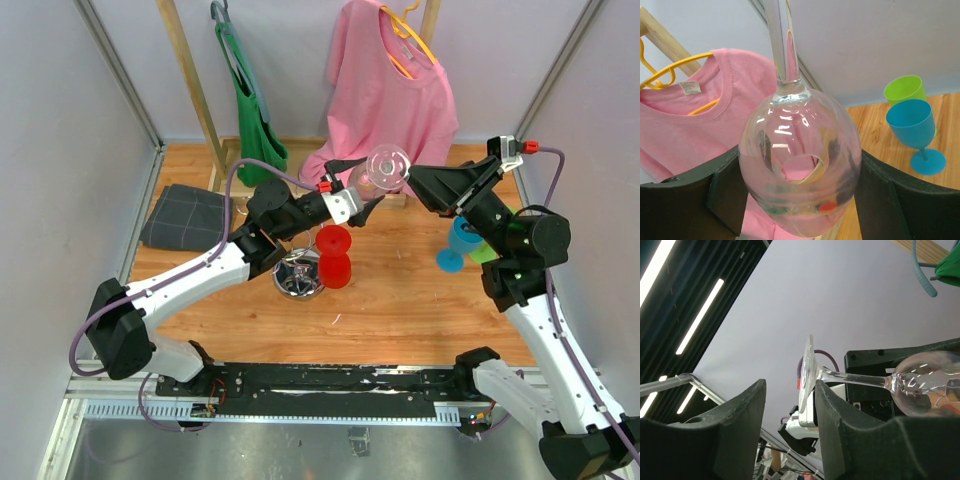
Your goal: Take the wine glass off the wine glass rack
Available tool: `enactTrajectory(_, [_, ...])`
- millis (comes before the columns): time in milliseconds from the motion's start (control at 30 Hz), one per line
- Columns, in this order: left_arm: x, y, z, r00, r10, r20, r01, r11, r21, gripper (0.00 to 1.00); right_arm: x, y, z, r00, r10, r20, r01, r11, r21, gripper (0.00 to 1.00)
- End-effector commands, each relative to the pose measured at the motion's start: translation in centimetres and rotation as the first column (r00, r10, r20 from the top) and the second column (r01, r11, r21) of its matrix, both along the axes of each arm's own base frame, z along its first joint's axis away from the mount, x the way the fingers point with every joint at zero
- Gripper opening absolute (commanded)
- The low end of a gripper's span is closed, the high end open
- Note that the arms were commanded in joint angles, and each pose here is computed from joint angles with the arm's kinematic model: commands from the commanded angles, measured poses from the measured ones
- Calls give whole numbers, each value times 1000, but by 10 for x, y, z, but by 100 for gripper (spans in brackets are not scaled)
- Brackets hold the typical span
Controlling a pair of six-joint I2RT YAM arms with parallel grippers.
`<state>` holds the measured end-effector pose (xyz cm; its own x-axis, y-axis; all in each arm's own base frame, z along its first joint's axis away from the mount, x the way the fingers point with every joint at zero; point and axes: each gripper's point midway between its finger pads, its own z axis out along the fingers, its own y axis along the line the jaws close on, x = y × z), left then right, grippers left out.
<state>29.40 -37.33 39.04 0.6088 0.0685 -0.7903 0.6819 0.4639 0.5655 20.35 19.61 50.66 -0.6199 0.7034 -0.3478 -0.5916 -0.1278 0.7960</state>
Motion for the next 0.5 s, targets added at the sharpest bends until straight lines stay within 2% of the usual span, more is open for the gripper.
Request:
enactTrajectory(0, [-9, 1, 32, 997, -13, 76, 16, 999, -38, 29, -7, -8, 4, 997, -49, 53, 50, 999, -13, 50])
enactTrajectory(200, [-8, 4, 43, 995, 2, 96, -2, 1000, -3, 29, -10, -11, -6, 996, -89, 28, 91, 994, -55, 68])
enactTrajectory(467, [-5, 16, 66, 989, 58, 137, -67, 996, 66, 29, -14, -17, -26, 990, -139, -18, 136, 985, -104, 72])
